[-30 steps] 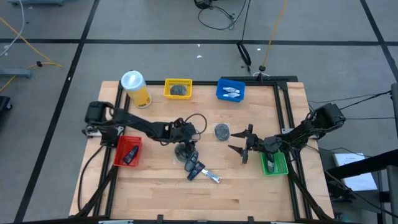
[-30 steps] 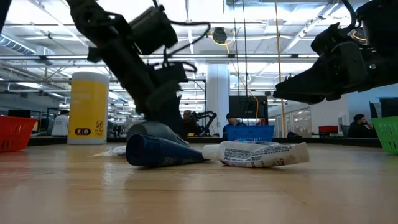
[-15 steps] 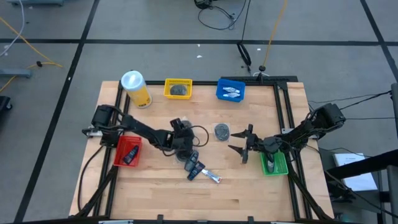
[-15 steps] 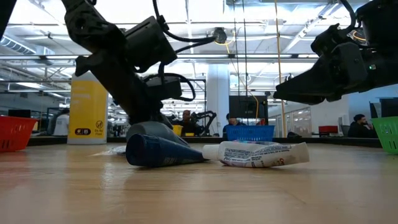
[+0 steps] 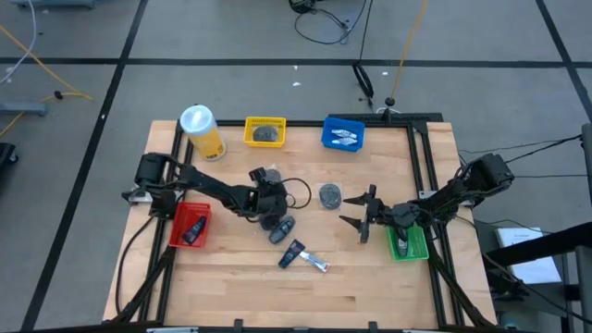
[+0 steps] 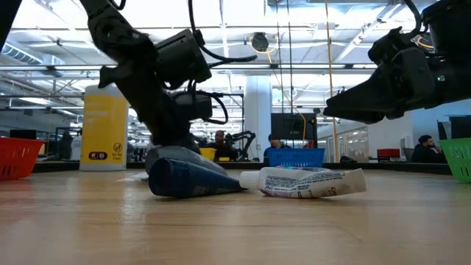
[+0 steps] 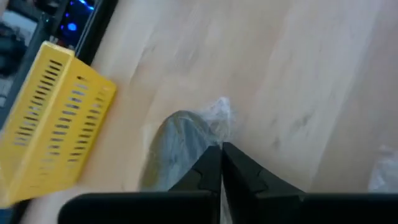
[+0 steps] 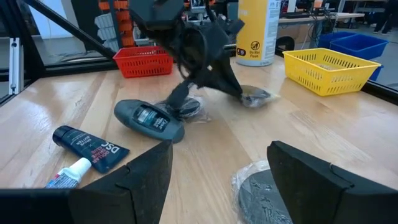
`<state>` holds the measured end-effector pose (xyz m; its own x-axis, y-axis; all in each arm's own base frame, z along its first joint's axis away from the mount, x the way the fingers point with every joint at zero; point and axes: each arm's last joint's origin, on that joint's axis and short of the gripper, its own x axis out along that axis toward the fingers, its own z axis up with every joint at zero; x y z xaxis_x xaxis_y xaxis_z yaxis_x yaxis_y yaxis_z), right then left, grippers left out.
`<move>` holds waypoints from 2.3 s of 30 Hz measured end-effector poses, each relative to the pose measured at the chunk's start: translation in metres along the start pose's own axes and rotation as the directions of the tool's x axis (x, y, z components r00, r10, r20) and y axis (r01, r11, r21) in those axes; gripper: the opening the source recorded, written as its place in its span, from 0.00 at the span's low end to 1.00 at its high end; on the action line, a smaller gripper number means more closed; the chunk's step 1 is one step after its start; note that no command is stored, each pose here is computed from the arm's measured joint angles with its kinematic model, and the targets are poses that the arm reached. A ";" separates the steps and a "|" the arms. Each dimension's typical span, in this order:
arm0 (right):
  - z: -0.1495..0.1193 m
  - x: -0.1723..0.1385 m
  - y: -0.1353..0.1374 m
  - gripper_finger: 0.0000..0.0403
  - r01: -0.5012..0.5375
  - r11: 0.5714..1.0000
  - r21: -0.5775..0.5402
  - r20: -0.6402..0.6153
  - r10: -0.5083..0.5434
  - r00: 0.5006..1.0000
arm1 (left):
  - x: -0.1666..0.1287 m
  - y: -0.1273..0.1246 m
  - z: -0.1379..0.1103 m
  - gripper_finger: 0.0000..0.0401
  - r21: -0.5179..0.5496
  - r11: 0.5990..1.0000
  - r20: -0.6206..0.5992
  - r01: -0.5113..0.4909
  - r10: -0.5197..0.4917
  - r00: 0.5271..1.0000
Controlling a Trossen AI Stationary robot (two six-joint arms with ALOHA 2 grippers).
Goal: Pick & Place Travel size toiletries
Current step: Put the black hairbrush into the yellow bin
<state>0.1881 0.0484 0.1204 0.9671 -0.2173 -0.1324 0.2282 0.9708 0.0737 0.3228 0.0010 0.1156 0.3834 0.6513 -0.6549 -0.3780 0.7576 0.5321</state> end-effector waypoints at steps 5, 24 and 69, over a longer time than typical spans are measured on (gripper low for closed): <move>0.000 0.000 0.000 0.63 -0.005 1.000 0.004 0.003 0.005 1.000 | -0.025 0.028 0.031 0.01 -0.074 0.997 0.101 0.009 -0.001 0.995; 0.003 0.000 0.001 0.63 -0.027 1.000 0.000 0.022 0.027 0.999 | 0.018 0.251 0.049 0.00 -0.204 0.951 0.197 0.233 -0.193 0.961; 0.005 0.011 0.009 0.63 -0.076 0.993 -0.093 -0.036 0.073 0.997 | 0.015 0.182 0.054 0.56 -0.032 0.816 0.420 0.577 -0.513 0.749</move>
<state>0.2014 0.0546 0.1242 0.9764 -0.1425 -0.1621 0.1430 0.9897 -0.0091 0.3054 0.1506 0.2317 0.8347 0.1177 -0.5380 -0.1145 0.9926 0.0395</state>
